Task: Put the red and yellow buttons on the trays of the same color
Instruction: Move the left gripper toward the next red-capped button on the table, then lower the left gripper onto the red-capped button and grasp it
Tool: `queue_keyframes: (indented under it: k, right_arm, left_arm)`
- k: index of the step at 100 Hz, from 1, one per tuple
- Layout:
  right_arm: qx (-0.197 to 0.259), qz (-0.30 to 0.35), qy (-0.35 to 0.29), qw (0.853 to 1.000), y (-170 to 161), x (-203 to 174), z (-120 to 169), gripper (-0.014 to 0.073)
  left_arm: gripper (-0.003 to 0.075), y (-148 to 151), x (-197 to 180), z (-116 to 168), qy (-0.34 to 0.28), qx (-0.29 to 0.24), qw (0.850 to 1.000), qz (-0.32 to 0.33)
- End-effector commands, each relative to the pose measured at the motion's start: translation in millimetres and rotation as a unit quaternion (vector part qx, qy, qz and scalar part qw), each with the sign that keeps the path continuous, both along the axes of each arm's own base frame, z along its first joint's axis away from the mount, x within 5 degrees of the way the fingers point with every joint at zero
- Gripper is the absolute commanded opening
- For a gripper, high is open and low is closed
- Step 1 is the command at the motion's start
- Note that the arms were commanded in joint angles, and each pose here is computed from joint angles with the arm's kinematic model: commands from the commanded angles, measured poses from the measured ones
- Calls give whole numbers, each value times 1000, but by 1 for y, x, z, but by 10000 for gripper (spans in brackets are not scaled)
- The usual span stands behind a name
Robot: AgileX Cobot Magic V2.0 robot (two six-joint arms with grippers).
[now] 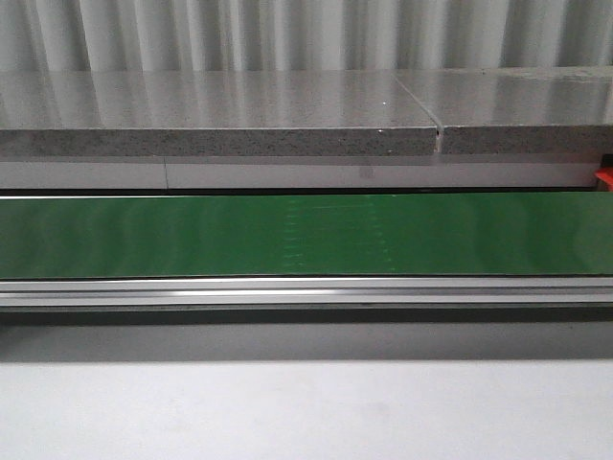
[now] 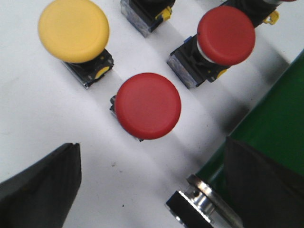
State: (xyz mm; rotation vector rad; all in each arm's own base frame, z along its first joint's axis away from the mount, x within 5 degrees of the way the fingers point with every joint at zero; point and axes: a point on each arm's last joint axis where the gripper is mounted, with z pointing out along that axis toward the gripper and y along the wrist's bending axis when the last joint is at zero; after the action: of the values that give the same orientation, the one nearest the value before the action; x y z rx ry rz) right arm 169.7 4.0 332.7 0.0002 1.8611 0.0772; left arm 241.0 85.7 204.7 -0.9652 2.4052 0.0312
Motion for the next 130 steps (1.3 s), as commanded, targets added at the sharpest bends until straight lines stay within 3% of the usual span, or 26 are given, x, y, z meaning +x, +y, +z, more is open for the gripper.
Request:
queue_keyframes:
  k: [1, 70, 130]
  right_arm:
    - [-5, -6, -49, 999, -1, 1, 16, -125]
    - [-5, -6, -49, 999, -1, 1, 16, -125]
    - [-5, -6, -49, 999, -1, 1, 16, -125]
  left_arm:
    - [584, 3, 11, 13, -52, 11, 999, 0]
    - [583, 7, 24, 6, -79, 36, 996, -23]
    - [583, 25, 17, 6, -82, 40, 996, 12]
